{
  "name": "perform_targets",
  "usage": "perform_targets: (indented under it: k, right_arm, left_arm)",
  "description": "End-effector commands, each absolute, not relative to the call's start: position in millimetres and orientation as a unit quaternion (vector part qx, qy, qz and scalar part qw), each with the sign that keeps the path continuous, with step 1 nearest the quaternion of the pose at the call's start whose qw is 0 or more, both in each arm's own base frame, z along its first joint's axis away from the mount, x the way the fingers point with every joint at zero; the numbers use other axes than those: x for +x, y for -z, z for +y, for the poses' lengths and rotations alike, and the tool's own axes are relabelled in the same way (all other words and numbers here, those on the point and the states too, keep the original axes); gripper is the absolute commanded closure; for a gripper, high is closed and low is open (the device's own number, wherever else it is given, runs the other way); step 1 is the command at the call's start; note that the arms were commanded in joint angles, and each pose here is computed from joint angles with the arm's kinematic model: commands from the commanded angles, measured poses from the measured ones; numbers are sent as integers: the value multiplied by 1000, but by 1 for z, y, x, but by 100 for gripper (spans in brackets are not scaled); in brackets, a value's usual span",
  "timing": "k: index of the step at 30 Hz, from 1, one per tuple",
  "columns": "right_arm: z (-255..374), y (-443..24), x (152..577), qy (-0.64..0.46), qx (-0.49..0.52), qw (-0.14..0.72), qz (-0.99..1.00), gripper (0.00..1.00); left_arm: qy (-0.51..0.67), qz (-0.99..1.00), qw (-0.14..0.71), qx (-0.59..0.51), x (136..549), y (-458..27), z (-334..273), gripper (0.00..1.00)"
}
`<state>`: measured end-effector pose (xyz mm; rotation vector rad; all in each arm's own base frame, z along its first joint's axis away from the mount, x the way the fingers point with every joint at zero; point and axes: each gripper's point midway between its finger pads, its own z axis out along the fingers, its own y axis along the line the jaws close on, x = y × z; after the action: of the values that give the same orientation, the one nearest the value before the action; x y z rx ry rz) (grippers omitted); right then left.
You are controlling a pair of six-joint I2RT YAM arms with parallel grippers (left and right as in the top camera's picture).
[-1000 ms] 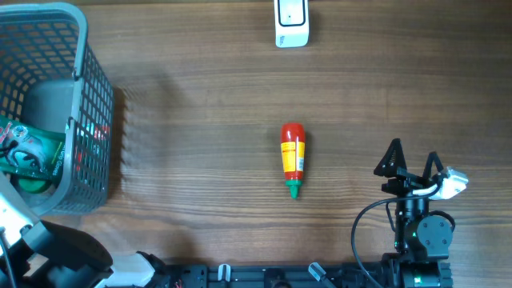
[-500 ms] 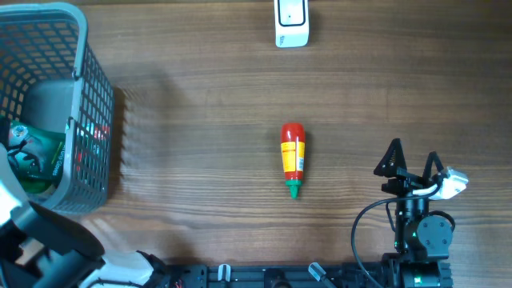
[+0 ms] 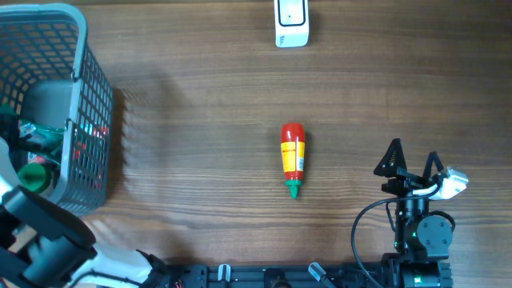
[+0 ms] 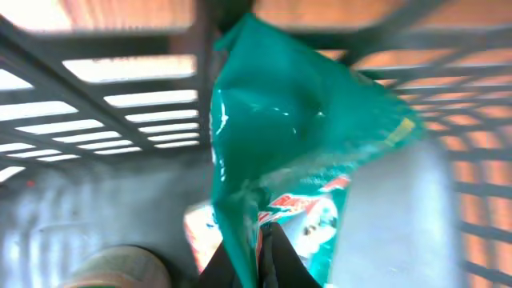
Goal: Scan the item barcode
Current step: 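Carry the green snack bag out and lay it left of the bottle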
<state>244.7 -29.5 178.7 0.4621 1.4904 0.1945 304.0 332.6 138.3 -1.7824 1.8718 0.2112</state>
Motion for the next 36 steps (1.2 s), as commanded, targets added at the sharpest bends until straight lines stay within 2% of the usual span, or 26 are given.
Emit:
perform_targets:
  k: [1,5,9,12,15,18,21,25,31,36]
  right_arm:
    - [-31,-180,244,-85,211,709,667,0]
    - [-31,-180,244,-85,211,709,667,0]
    - [-31,-180,244,-85,211,709,667,0]
    - [-31,-180,244,-85,211,709,667,0]
    - [-31,-180,244,-85,211,709,667,0]
    - [-31,-180,244,-85,211,709,667,0]
    - [-31,-180,244,-85,211,709,667,0]
    - [-31,-180,244,-85,211,709,667,0]
    - [-31,-180,244,-85,211,709,667,0]
    - [-31,-180,244,-85,211,709,667,0]
  left_arm:
    - [-9,668,407,-623,323,-255,319,96]
    - [121,617,510,-588,323,-361,267,96]
    - [229,605,589,-484,307,-451,185,96]
    - [253,613,608,-436,294,-477,138,96]
    - [296,650,581,-390,293,-476,81,96]
    - [326,731,493,-341,296,-438,15,96]
    - [268,799,408,-352,301,-377,-9,96]
    - [217,884,306,-278,330,-284,-66,96]
    - [151,955,201,-157,367,-152,-149,96]
    - [130,975,144,-110,365,-84,-195,96]
